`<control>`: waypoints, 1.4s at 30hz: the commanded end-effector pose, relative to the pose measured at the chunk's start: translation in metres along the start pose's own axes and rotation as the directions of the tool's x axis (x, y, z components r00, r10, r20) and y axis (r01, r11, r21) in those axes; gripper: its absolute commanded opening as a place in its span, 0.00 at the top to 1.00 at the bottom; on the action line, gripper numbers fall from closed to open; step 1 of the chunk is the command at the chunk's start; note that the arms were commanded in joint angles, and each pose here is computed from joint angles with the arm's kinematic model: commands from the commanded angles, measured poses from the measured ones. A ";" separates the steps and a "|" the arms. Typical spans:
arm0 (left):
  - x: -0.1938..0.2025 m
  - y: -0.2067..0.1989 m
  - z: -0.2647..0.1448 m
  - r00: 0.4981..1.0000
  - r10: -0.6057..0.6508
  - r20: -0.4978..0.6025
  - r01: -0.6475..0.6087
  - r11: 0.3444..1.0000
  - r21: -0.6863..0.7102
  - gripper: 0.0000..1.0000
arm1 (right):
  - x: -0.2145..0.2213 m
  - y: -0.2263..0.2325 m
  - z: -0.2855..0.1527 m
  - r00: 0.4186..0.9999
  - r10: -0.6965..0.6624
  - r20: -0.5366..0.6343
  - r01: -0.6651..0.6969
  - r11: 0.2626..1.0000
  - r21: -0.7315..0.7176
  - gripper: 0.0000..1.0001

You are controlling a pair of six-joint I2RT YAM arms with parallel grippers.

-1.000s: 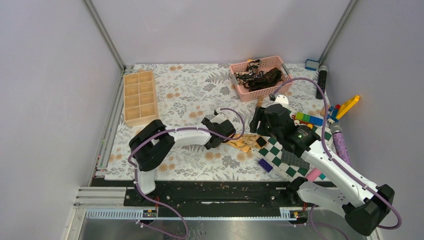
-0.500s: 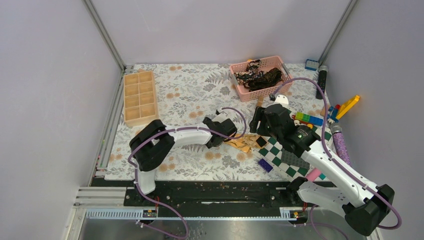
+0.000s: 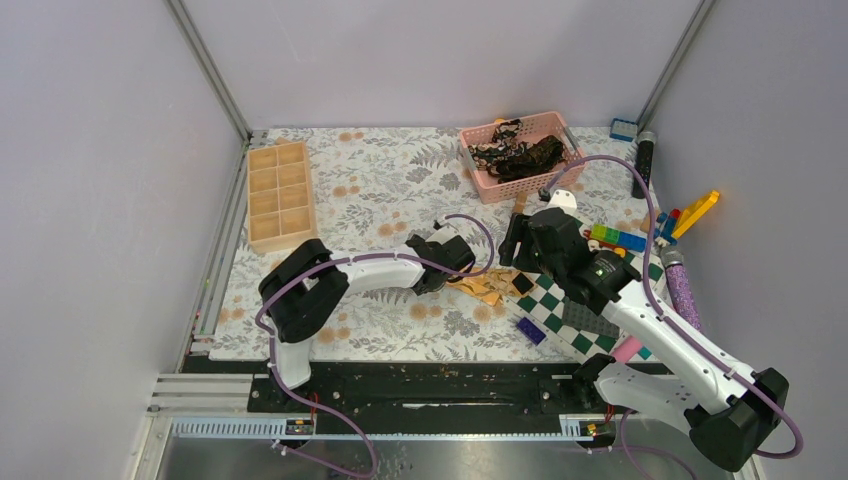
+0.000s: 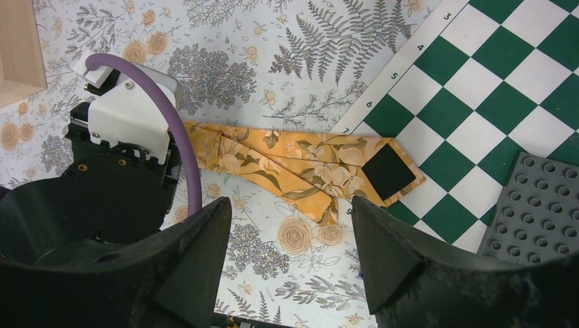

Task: Roll the ties
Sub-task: Roll the tie at the center of the board.

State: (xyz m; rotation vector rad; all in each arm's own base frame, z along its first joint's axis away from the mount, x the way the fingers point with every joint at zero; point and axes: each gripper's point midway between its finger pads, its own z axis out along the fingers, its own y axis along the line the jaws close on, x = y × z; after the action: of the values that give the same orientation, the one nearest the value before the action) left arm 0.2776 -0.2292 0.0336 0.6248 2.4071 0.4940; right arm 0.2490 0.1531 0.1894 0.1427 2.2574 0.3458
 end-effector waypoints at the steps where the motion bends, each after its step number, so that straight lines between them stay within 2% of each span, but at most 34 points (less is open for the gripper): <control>1: -0.019 -0.006 -0.006 0.997 -0.062 0.042 0.061 0.998 0.033 0.51 | -0.006 -0.005 0.000 1.000 0.008 0.024 -0.008 1.000 0.022 0.28; 6: -0.029 0.000 -0.015 0.992 -0.112 0.064 0.107 0.992 0.067 0.49 | -0.017 -0.003 -0.007 0.999 -0.001 0.053 0.000 1.000 0.014 0.28; 14: -0.060 0.013 -0.043 0.969 -0.208 0.136 0.183 0.967 0.179 0.44 | -0.060 0.012 -0.026 0.990 0.010 0.139 -0.008 1.000 -0.014 0.26; 20: -0.067 0.016 -0.053 0.958 -0.236 0.164 0.194 0.952 0.237 0.42 | -0.094 0.027 -0.045 0.977 0.036 0.211 -0.022 0.997 -0.068 0.26; 26: -0.068 0.027 -0.057 0.927 -0.345 0.144 0.279 0.896 0.345 0.42 | -0.095 0.035 -0.038 0.982 0.038 0.185 -0.023 0.996 -0.082 0.26; 31: -0.069 0.051 -0.052 0.861 -0.496 0.110 0.407 0.802 0.436 0.42 | -0.086 0.036 -0.025 0.988 0.031 0.149 -0.021 0.997 -0.070 0.26; 36: -0.059 0.078 -0.038 0.760 -0.650 0.032 0.554 0.672 0.492 0.42 | -0.079 0.044 -0.011 0.992 0.009 0.130 0.004 0.995 -0.100 0.25; 39: -0.054 0.094 -0.033 0.696 -0.718 0.002 0.618 0.601 0.507 0.42 | -0.059 0.064 0.011 0.998 -0.066 0.018 0.068 0.983 -0.172 0.26; 42: -0.047 0.104 -0.032 0.664 -0.747 0.000 0.646 0.574 0.503 0.41 | -0.035 0.088 0.036 0.984 -0.113 -0.141 0.076 0.967 -0.241 0.31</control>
State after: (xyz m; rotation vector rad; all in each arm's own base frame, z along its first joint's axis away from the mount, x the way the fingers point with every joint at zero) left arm 0.3182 -0.1640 0.1031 -0.0949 2.4058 -0.3168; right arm 0.2926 0.1943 0.2419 0.0394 2.2175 0.4548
